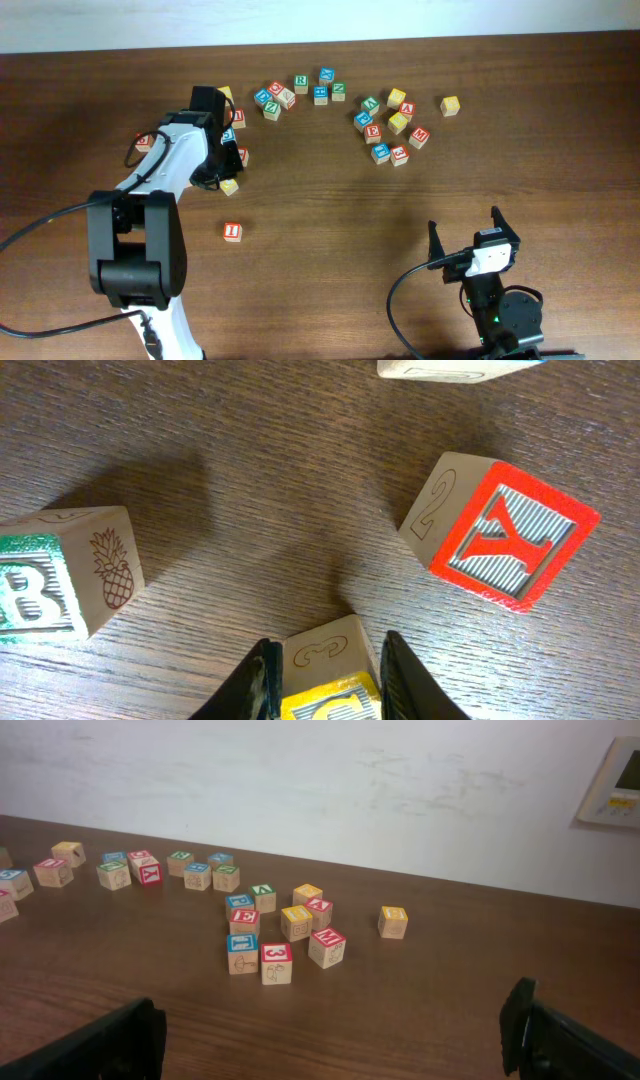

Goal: Spell out ICRA
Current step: 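Lower the left gripper and grasp the yellow C block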

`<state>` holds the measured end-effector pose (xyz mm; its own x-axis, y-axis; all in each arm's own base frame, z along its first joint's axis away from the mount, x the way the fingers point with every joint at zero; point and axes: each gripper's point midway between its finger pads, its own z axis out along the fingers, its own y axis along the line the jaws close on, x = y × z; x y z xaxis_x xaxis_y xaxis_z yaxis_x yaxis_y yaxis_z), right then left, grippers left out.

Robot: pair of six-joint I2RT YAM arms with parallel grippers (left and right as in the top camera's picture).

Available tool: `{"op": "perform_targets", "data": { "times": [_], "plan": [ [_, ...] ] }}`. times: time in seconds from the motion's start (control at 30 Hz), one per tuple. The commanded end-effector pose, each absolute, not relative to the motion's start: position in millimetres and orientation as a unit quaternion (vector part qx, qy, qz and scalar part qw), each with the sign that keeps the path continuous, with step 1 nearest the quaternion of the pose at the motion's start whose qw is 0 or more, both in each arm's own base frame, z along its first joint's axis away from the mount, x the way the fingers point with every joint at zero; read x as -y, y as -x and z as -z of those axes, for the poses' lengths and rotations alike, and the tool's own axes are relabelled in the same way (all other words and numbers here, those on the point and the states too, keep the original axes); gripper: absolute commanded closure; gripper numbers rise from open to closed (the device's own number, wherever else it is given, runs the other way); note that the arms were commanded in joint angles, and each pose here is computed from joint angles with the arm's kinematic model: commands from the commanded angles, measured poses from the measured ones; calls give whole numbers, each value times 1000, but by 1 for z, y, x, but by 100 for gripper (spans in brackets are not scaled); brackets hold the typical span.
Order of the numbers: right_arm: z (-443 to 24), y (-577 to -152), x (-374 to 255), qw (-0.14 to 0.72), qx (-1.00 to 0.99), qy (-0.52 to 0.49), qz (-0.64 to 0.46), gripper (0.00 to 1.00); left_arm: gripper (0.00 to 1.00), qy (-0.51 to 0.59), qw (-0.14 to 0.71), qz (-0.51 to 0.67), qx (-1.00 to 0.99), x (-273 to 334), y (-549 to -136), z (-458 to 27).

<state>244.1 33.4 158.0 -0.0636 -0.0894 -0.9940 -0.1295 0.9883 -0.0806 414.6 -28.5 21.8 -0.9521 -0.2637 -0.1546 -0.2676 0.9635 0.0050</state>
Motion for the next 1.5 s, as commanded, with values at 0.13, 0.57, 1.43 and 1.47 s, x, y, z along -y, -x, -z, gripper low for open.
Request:
{"op": "perform_targets", "data": {
  "times": [0.13,0.57,1.43,1.47],
  "plan": [
    [-155,-244,-32,678,-732,69,-17,2,50,132,61,-5,-989,31,-409,-14],
    [-155,-244,-32,678,-732,69,-17,2,68,132,41,-10,-990,30,-399,-13],
    [-155,-244,-32,678,-732,69,-17,2,60,89,9,-19,-996,28,-383,-12],
    [-155,-244,-32,678,-732,69,-17,2,59,89,11,-19,-996,28,-384,-12]
  ]
}}
